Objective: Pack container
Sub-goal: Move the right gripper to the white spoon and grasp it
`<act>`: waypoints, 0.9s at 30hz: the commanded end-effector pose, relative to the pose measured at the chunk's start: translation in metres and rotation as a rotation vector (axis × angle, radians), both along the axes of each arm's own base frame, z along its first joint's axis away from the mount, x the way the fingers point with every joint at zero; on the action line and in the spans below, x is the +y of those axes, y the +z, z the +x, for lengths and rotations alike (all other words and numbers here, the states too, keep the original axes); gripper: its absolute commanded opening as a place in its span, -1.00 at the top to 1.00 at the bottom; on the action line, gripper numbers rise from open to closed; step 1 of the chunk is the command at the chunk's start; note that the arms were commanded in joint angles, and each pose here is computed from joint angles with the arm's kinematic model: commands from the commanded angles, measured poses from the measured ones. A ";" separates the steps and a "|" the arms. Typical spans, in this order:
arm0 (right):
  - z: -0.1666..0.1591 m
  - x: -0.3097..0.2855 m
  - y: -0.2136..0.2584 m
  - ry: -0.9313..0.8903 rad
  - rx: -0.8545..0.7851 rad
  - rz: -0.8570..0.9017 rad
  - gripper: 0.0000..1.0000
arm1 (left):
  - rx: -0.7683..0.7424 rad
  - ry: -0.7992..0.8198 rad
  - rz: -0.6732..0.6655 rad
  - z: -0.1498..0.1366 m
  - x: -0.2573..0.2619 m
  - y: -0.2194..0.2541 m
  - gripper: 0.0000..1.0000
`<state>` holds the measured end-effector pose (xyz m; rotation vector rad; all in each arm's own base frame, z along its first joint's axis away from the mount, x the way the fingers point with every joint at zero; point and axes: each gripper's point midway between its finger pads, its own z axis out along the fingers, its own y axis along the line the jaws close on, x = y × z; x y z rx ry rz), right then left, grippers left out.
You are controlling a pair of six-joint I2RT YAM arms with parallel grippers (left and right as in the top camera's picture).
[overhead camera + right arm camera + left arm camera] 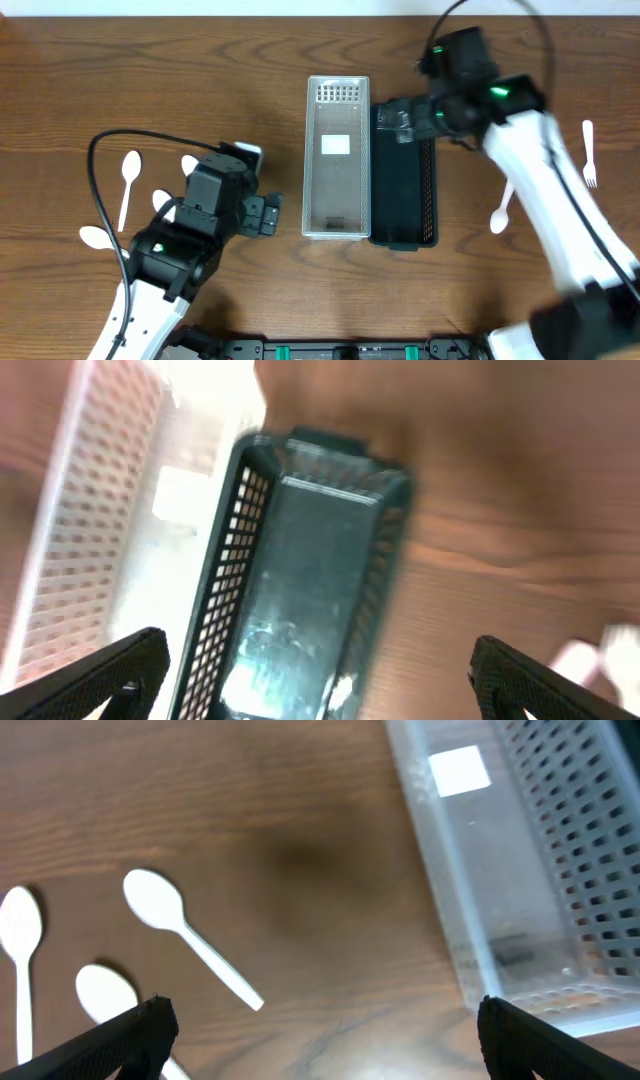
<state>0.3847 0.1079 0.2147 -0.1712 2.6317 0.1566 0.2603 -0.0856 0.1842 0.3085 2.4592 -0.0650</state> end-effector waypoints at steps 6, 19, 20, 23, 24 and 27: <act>-0.036 -0.130 0.038 -0.588 -0.008 0.059 -0.98 | 0.011 0.057 0.009 -0.006 0.014 0.006 -0.96; -0.077 -0.178 -0.119 -0.813 0.362 0.043 -0.98 | 0.028 0.108 -0.012 -0.007 0.019 0.004 -0.96; -0.079 -0.178 -0.129 -0.813 0.378 0.039 -0.99 | 0.029 0.122 -0.017 -0.007 0.021 0.004 -0.96; -0.083 -0.177 -0.154 -0.808 0.424 0.027 -0.99 | 0.029 0.159 -0.021 -0.005 0.030 0.004 -0.96; -0.084 -0.177 -0.160 -0.799 0.436 0.022 -0.99 | 0.029 0.167 -0.020 -0.004 0.032 0.004 -0.96; -0.087 -0.176 -0.175 -0.799 0.468 0.015 -0.98 | 0.028 0.183 -0.020 -0.003 0.036 0.004 -0.96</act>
